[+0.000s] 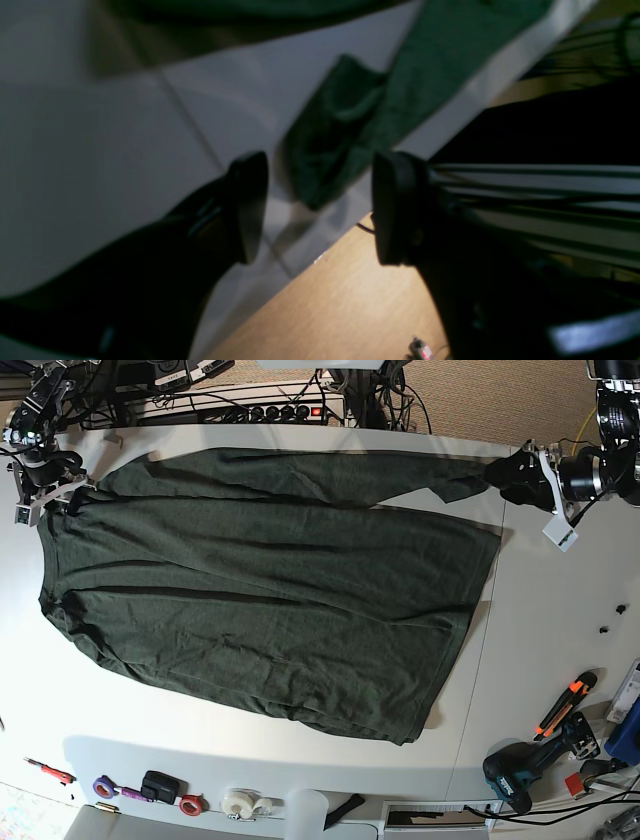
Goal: Layout the t-shirt on the table in an organized manner, then fold the t-shirt properly
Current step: 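Drag the shirt corner with the left gripper toward the sleeve end, then release the shirt and move the left gripper away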
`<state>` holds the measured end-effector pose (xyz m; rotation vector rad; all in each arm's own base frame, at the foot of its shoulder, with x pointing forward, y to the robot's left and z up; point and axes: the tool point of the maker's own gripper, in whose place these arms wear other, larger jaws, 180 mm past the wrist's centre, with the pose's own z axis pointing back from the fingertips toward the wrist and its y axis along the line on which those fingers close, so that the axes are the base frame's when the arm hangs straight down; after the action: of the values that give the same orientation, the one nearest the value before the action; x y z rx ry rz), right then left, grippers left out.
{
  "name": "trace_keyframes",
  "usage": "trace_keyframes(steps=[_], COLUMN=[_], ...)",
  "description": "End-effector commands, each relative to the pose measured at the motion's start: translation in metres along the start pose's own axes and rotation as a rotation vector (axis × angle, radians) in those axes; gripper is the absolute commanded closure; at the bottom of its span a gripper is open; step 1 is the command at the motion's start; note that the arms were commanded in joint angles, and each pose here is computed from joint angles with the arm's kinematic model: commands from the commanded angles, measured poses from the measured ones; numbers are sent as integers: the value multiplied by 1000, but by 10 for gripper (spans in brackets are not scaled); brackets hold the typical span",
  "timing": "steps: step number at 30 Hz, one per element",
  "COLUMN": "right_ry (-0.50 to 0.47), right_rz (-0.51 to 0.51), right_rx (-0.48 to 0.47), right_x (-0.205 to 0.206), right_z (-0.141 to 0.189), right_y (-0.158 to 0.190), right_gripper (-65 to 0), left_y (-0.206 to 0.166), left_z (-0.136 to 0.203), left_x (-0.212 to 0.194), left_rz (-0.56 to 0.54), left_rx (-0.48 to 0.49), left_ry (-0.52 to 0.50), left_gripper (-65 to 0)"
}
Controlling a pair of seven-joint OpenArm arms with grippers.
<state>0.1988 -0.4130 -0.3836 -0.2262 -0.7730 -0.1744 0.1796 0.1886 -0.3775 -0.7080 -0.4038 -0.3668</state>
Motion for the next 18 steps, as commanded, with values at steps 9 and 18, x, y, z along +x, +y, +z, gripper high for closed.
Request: trace_keyframes(steps=[9,18], right_ry=[-47,-55], right_rz=[18,18], right_rx=[-6,-6], right_x=[15,16], right_z=[3,3], right_y=[-4,-4], right_gripper=[-249,-249], left_y=[18,42], left_z=[7,17], left_x=[-3,35], left_rz=[-20,-136], left_rx=[117,283], left_ry=[-36,-250], left_gripper=[-308,-302])
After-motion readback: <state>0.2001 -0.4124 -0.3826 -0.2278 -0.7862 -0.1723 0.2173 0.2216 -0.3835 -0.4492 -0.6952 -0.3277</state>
